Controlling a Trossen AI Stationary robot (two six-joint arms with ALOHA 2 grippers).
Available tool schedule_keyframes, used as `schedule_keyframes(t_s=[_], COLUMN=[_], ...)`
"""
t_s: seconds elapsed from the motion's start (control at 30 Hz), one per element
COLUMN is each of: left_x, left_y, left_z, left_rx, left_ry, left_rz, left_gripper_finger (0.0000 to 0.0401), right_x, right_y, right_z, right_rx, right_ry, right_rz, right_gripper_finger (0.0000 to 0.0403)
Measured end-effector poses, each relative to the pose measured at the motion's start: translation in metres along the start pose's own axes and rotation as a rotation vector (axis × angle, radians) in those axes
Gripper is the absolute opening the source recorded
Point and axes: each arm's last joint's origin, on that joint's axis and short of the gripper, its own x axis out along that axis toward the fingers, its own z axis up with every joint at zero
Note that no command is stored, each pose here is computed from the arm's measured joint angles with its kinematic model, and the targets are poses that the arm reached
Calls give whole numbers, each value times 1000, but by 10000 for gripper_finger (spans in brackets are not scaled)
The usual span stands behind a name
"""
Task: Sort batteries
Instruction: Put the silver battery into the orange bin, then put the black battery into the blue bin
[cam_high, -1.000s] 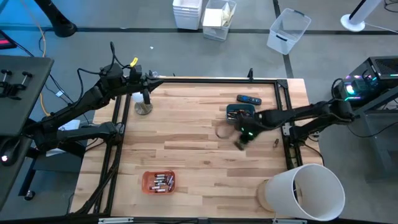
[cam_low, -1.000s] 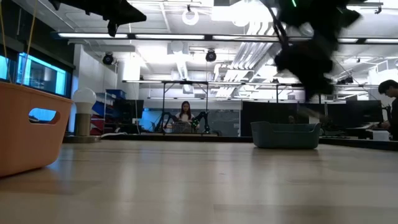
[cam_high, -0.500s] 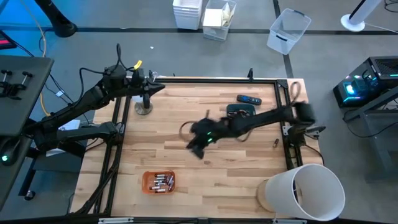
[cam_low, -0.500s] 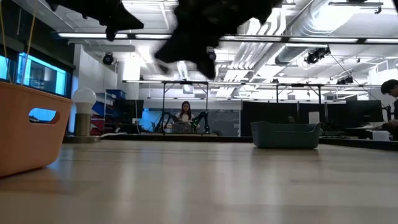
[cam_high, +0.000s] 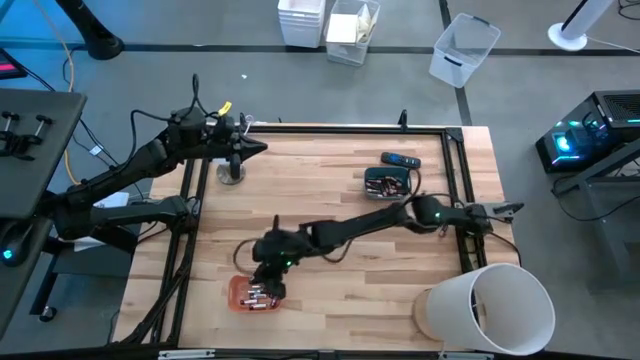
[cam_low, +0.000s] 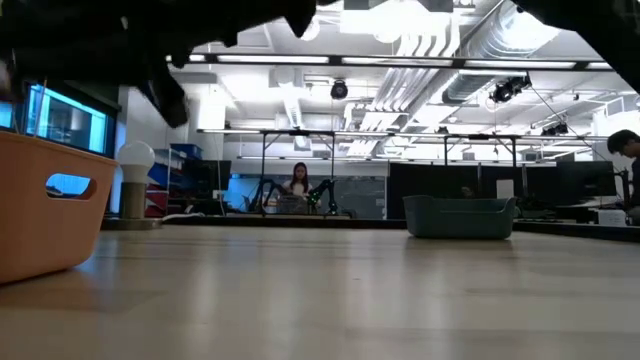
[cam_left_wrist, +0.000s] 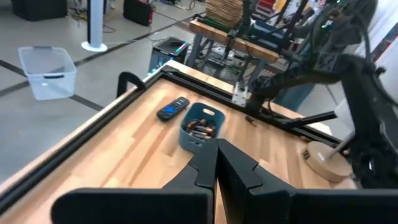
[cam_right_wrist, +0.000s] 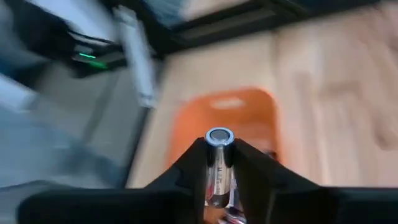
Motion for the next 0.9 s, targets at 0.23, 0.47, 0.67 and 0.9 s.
schedule_keyframes(t_s=[0.23, 0.47, 0.67, 0.9], left_x=[2, 2, 3, 12], left_y=[-7, -9, -8, -4], left_z=[3, 8, 9, 6], left_rx=[-42, 11, 90, 96], left_ry=[-27, -86, -92, -61], left_rz=[-42, -55, -42, -36], left_gripper_finger=[0, 0, 0, 0], right_x=[-9, -63, -117, -224], right_y=[8, -3, -38, -28], right_z=[2, 0, -45, -127], right_rx=[-89, -67, 58, 565], right_ry=[175, 488, 822, 710], right_rz=[-245, -480, -533, -729], right_gripper_finger=[147, 160, 150, 149])
